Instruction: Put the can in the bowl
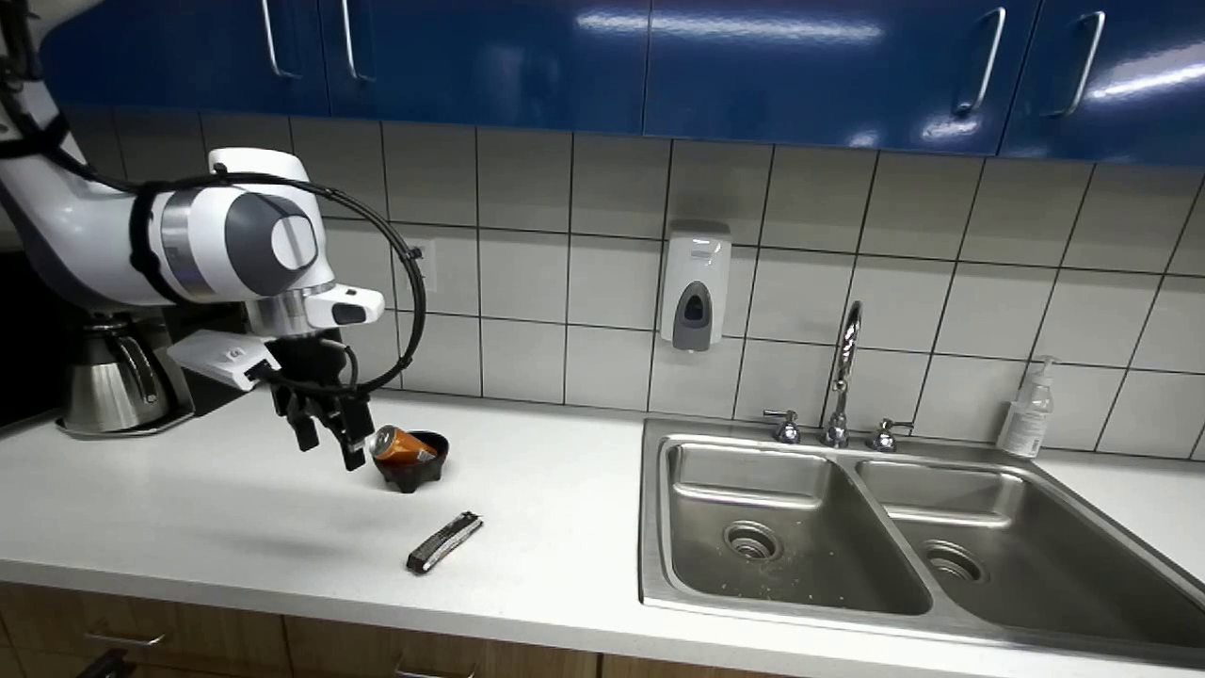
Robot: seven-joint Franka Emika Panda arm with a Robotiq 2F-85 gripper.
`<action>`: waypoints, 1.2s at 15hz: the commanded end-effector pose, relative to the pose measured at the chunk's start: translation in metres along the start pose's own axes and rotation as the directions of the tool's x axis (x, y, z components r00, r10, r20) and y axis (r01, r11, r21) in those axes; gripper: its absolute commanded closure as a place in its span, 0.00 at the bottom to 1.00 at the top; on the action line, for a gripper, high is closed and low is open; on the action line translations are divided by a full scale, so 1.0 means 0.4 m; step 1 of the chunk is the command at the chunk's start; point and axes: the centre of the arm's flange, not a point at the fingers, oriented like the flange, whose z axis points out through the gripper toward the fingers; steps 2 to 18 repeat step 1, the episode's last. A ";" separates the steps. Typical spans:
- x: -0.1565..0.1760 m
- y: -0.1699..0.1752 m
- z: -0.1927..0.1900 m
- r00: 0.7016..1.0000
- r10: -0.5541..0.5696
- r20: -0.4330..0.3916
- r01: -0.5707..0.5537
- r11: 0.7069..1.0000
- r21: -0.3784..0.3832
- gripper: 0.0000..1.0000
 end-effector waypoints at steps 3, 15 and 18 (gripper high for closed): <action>-0.007 0.002 0.000 1.000 -0.007 0.001 0.007 1.000 -0.002 0.00; -0.007 0.002 0.000 1.000 -0.007 0.001 0.007 1.000 -0.002 0.00; -0.007 0.002 0.000 1.000 -0.007 0.001 0.007 1.000 -0.002 0.00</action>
